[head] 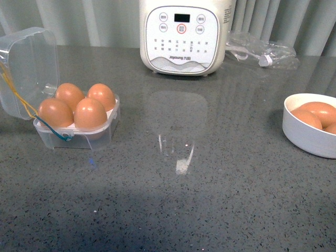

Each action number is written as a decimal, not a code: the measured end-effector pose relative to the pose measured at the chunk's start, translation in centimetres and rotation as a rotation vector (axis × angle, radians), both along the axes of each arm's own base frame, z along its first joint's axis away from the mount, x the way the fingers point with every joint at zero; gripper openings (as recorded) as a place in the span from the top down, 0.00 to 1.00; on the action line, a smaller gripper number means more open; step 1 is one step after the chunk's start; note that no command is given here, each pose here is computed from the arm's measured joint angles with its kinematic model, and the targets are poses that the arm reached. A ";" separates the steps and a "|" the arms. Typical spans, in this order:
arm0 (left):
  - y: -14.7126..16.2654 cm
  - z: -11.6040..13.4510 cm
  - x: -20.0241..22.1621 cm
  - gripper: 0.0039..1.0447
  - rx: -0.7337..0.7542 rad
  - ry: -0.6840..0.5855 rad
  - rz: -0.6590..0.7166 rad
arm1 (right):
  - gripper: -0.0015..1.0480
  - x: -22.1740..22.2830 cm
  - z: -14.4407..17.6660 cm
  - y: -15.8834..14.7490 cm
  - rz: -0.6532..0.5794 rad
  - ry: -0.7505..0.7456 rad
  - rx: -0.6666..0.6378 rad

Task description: Put egg into box

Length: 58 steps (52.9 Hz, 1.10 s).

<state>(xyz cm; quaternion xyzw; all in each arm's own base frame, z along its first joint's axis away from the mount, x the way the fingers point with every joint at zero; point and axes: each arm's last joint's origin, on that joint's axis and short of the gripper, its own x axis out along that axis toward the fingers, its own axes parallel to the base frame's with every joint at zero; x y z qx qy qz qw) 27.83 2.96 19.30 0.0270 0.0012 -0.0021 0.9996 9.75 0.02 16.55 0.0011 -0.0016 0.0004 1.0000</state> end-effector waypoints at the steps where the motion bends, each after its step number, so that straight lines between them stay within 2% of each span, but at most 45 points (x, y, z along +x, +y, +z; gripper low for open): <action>1: -0.2 0.0 0.1 0.06 0.012 0.009 -0.002 | 0.07 0.0 0.0 0.0 0.000 0.000 0.000; 9: -2.2 -0.2 0.3 0.06 0.044 0.067 -0.088 | 0.07 0.0 0.0 0.0 0.000 0.000 0.000; 18: -3.9 0.7 -0.3 0.06 -0.008 0.087 -0.180 | 0.07 0.0 0.0 0.0 0.000 0.000 0.000; 22: -3.7 1.3 -0.4 0.06 -0.039 0.091 -0.140 | 0.07 0.0 0.0 0.0 0.000 0.000 0.000; 31: -1.9 1.7 -1.2 0.06 -0.145 0.192 0.060 | 0.07 0.0 0.0 0.0 0.000 0.000 0.000; 43: -1.6 2.4 -1.7 0.06 -0.180 0.182 0.076 | 0.07 0.0 0.0 0.0 -0.001 0.000 0.000; 49: -1.8 1.8 -2.8 0.25 -0.105 0.029 0.011 | 0.07 0.0 0.0 0.0 0.000 0.000 0.000; 58: -2.8 0.8 -5.3 0.51 -0.076 0.001 0.011 | 0.07 0.0 0.0 0.0 0.000 0.000 0.000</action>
